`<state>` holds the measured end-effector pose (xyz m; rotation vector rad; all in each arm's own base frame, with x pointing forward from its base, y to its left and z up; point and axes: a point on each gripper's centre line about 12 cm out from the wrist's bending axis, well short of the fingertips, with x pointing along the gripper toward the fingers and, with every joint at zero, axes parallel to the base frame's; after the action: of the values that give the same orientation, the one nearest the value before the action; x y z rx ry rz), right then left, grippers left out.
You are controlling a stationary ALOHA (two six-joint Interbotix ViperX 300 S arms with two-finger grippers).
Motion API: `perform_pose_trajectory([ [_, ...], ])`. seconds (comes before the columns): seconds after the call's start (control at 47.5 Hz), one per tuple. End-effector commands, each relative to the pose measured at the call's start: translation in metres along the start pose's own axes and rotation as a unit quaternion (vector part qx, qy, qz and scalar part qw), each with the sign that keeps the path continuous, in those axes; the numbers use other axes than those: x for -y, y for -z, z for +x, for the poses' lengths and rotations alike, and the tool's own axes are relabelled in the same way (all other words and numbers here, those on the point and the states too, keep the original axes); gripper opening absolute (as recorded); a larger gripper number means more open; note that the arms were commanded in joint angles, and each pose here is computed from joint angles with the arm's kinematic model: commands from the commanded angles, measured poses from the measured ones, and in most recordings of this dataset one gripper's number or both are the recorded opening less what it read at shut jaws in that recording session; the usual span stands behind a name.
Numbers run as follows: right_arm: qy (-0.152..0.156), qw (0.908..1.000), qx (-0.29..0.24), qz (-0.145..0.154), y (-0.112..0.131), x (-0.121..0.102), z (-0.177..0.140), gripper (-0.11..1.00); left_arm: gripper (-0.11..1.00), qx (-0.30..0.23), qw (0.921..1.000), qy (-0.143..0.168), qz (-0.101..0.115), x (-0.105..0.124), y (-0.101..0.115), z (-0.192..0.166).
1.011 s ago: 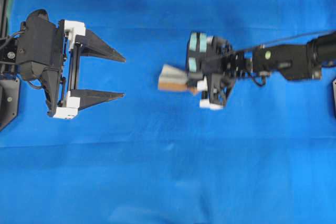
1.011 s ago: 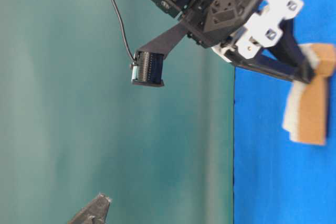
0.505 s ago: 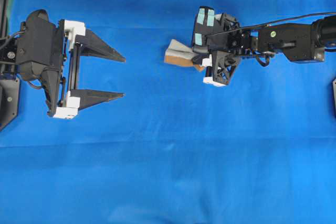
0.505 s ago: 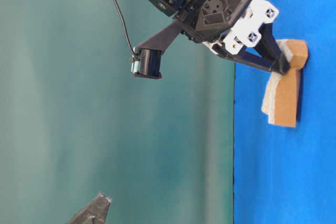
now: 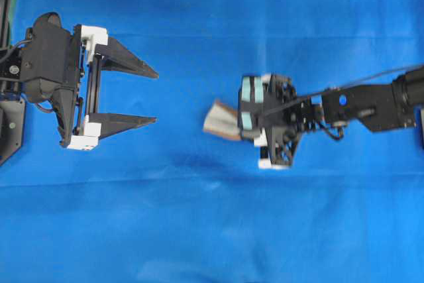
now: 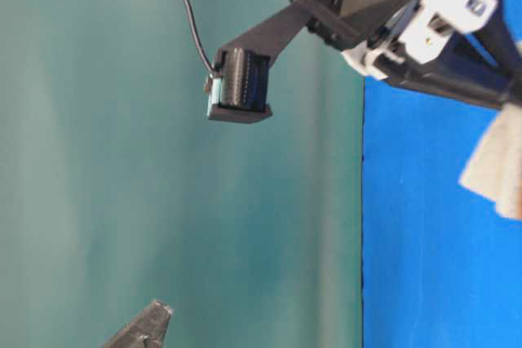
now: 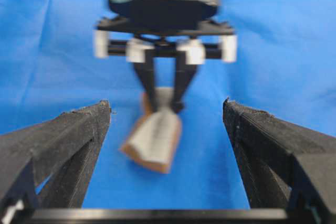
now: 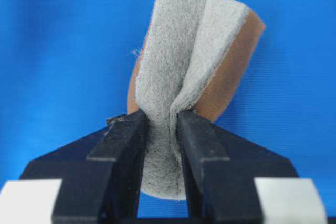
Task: Hand over the sponge with the left arm and wipe it with the right arm.
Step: 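Rub the held sponge back and forth on the table with the right gripper, then continue wiping the sponge across the table with the right gripper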
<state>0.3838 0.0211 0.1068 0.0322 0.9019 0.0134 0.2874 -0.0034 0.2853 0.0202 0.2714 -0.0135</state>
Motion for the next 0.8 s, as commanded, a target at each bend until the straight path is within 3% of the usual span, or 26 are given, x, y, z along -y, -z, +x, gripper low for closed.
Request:
perform_pose_trajectory([
  [0.0, -0.016, 0.9997, 0.015, -0.01, -0.011, -0.019, -0.009, 0.28, 0.85, 0.006, 1.0, 0.001, 0.0, 0.001, -0.002, -0.001],
  [0.253, 0.005, 0.9999, 0.013, -0.005, -0.012, 0.004, -0.01, 0.28, 0.85, 0.006, 1.0, 0.002, -0.005, 0.001, -0.002, -0.001],
  [0.379, 0.03, 0.9995, 0.01, 0.003, -0.008, 0.033, -0.014, 0.28, 0.85, 0.006, 1.0, 0.003, -0.005, 0.002, -0.001, -0.001],
  [0.653, 0.108, 0.9936, 0.023, 0.026, -0.001, 0.119, -0.03, 0.28, 0.85, 0.006, 1.0, 0.003, -0.004, 0.002, -0.002, -0.001],
  [0.779, 0.124, 0.9914, 0.031, 0.026, -0.001, 0.137, -0.034, 0.28, 0.85, 0.005, 1.0, 0.003, -0.004, 0.002, -0.001, -0.001],
])
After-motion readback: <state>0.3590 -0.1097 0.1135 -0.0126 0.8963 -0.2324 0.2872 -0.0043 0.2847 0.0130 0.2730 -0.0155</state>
